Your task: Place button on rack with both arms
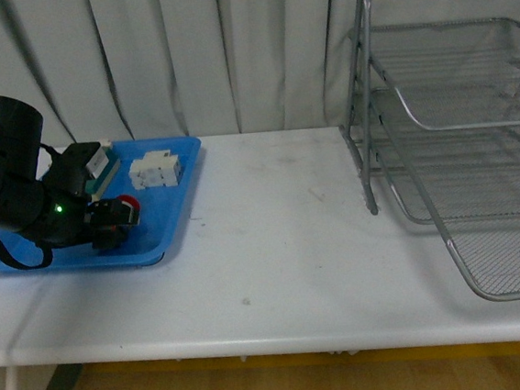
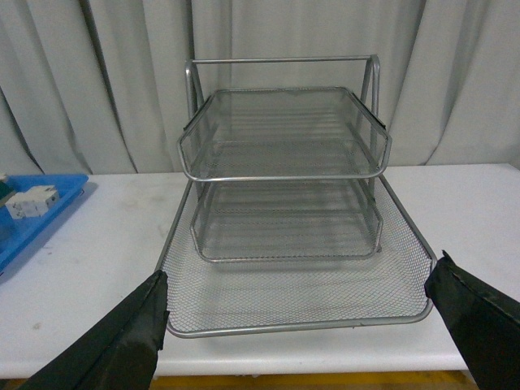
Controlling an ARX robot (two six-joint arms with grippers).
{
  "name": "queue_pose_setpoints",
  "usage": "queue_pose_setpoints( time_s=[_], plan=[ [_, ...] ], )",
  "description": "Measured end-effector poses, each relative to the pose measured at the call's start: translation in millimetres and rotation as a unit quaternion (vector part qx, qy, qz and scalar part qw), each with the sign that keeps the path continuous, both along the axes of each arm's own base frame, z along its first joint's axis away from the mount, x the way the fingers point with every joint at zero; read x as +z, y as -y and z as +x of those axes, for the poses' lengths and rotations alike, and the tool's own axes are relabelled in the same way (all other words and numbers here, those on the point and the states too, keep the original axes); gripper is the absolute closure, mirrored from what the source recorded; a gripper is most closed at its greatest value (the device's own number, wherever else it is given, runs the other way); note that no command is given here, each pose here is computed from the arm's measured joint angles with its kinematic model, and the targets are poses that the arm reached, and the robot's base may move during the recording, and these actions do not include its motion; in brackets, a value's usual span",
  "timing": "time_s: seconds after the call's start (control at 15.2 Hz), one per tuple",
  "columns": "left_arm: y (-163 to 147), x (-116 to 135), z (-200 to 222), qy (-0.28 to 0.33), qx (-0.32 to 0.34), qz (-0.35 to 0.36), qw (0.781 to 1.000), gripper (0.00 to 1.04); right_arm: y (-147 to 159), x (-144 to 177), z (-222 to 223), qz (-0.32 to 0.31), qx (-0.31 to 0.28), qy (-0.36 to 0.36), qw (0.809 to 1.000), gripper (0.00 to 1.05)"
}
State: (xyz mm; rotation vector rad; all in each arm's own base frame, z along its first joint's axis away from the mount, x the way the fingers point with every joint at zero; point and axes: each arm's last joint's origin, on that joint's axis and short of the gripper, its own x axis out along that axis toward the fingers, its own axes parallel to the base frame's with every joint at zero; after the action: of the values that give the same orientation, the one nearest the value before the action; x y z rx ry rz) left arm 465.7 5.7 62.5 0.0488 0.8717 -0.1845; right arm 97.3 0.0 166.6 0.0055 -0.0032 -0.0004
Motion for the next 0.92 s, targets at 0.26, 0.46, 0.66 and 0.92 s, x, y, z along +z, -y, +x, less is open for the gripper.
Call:
queue_pose_setpoints(
  time_s=[0.26,0.46,0.66,0.92],
  plan=[
    [47.2,144.4,-86.8,0.148,-0.122,-0.028,0.981,0.69,0.0,0.0,0.0,0.0,0.0,0.0,1.0,0.06],
    [74.5,146.0,-145.8,0.156,-0.177,-0.064,0.97,0.69,0.0,0.0,0.0,0.0,0.0,0.0,1.0,0.06],
    [75.0,142.5,-153.4,0.151,-0.182,-0.066,0.969,0.69,0.0,0.0,0.0,0.0,0.0,0.0,1.0,0.06],
    [73.5,138.6,-156.8,0.147,-0.181,-0.066,0.97,0.69,0.0,0.0,0.0,0.0,0.0,0.0,1.0,0.06]
  ],
)
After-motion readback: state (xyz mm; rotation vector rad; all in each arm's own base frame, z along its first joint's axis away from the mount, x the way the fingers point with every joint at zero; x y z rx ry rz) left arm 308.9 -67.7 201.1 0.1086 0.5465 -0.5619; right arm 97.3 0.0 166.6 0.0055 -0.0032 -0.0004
